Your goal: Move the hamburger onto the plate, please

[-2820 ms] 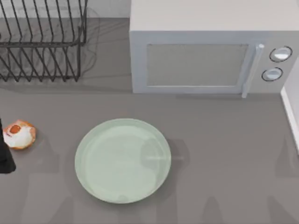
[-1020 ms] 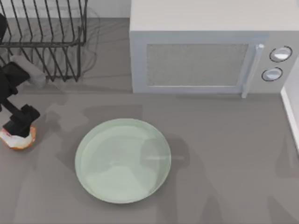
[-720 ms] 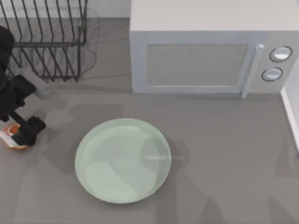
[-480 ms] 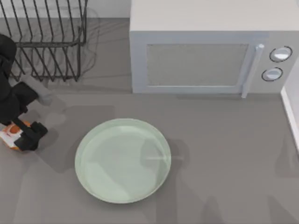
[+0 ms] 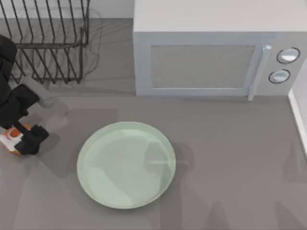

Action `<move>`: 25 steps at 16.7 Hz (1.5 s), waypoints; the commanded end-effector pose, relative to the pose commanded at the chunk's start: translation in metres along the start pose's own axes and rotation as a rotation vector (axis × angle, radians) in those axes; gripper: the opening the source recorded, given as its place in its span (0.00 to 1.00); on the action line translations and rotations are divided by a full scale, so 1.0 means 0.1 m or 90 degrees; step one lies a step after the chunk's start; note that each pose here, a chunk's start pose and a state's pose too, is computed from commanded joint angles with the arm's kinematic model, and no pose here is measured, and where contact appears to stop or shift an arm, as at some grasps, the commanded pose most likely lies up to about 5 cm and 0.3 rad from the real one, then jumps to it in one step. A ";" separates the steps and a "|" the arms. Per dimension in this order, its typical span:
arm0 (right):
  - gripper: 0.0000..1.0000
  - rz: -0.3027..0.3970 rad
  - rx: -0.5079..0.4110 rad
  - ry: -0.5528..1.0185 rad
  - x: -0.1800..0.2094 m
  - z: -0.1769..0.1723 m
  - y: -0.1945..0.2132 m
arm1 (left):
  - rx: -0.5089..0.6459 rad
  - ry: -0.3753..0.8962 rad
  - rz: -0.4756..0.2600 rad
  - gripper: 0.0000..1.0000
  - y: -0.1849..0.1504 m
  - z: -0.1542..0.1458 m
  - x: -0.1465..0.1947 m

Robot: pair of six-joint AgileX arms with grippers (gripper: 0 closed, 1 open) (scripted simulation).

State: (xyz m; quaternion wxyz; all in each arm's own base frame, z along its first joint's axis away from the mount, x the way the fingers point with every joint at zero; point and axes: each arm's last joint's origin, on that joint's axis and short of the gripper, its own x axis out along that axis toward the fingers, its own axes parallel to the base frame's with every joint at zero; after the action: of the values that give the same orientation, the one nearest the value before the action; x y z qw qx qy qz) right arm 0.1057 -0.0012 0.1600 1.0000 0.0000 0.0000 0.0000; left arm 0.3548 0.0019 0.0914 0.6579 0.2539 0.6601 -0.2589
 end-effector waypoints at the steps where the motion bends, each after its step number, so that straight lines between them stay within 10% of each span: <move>1: 1.00 0.000 0.000 0.000 0.00 0.00 0.00 | 0.000 0.000 0.000 0.62 0.00 0.00 0.00; 9: 1.00 0.000 0.000 0.000 0.00 0.00 0.00 | 0.000 0.000 0.000 0.02 0.00 0.00 0.00; 17: 1.00 0.000 0.000 0.000 0.00 0.00 0.00 | 0.000 0.000 0.000 0.00 0.00 0.00 0.00; 25: 1.00 0.000 0.000 0.000 0.00 0.00 0.00 | -0.001 -0.016 0.002 0.00 0.02 0.03 -0.74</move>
State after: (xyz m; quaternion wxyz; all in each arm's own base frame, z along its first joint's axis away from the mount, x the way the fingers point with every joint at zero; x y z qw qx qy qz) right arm 0.1057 -0.0012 0.1600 1.0000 0.0000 0.0000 0.0000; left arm 0.3589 0.0018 0.1658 0.6666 0.2513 0.6518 -0.2602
